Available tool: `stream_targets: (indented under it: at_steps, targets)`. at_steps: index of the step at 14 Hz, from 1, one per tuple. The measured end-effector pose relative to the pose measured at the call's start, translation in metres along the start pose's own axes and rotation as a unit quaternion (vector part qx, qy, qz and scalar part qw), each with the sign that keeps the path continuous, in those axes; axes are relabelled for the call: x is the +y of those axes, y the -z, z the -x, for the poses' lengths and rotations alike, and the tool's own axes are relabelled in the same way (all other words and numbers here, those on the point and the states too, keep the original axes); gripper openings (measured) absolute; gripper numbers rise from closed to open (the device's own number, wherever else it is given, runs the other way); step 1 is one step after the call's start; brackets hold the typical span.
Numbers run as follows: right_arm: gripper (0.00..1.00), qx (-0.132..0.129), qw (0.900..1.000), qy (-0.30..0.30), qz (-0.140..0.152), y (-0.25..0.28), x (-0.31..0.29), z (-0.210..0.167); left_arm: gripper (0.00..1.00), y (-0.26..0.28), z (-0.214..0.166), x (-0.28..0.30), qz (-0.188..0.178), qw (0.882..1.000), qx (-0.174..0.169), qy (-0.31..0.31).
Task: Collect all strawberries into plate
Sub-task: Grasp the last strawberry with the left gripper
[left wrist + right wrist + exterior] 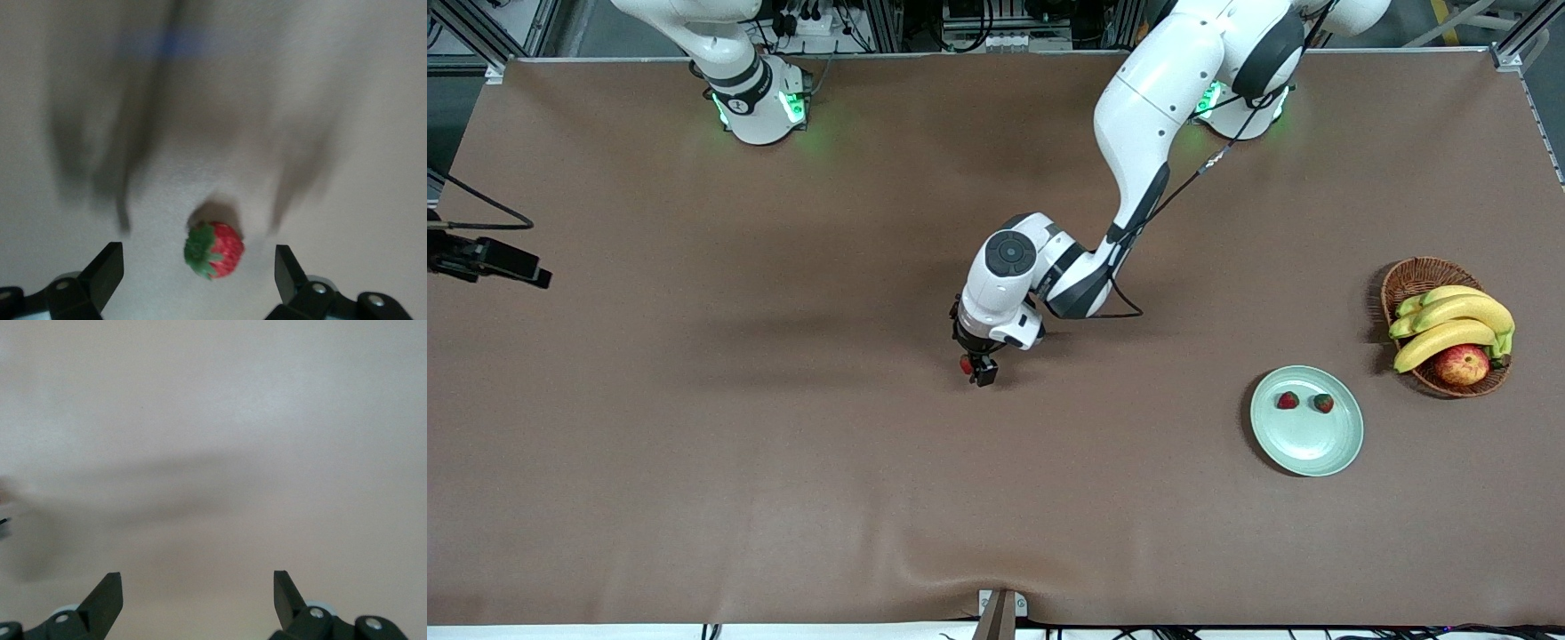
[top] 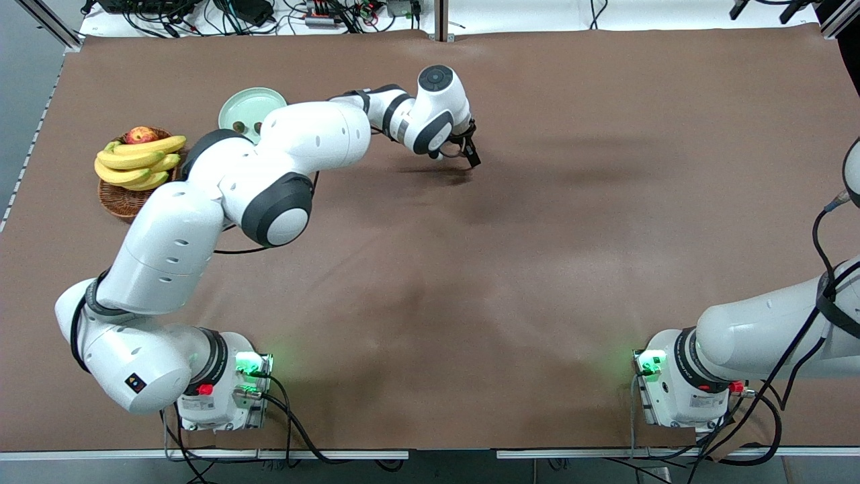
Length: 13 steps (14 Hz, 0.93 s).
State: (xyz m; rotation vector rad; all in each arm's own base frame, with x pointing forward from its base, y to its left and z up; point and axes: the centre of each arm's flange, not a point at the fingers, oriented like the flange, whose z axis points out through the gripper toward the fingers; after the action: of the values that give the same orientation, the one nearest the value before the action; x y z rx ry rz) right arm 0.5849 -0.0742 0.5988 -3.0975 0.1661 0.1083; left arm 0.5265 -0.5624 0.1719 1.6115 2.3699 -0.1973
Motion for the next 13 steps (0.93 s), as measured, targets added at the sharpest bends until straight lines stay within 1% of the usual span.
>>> stream_targets:
  at_steps: [3,4,6,7,8,9,10,12,13]
  targets:
    - [1.00,0.001,1.000,0.010,0.013,0.008,0.019,0.006,0.99,0.000,0.000,0.003,0.003,1.000,-0.001,0.001]
    - [1.00,-0.004,1.000,0.010,0.014,0.008,0.022,0.008,0.96,0.001,0.000,0.004,0.004,1.000,-0.002,0.001]
    - [1.00,-0.026,1.000,0.010,0.014,0.005,0.022,0.013,0.95,0.002,0.000,0.007,0.007,1.000,-0.002,0.002]
    - [1.00,-0.031,0.999,0.011,0.013,0.004,0.022,0.015,0.92,0.002,-0.001,0.010,0.009,1.000,-0.001,0.002]
    - [1.00,-0.032,0.999,0.013,0.013,0.004,0.021,0.015,0.92,0.002,-0.002,0.011,0.010,1.000,0.000,0.003]
    - [1.00,-0.032,0.999,0.018,0.013,0.003,0.017,0.014,0.85,0.002,-0.002,0.012,0.011,1.000,0.000,0.003]
    - [1.00,-0.033,0.999,0.024,0.014,0.003,0.009,0.014,0.74,0.002,-0.002,0.013,0.012,1.000,0.000,0.004]
    - [1.00,-0.033,0.999,0.041,0.016,0.002,-0.010,0.014,0.54,0.003,-0.002,0.014,0.013,1.000,0.000,0.004]
    - [1.00,-0.033,0.998,0.046,0.016,0.002,-0.017,0.014,0.42,0.003,-0.002,0.015,0.014,1.000,-0.001,0.004]
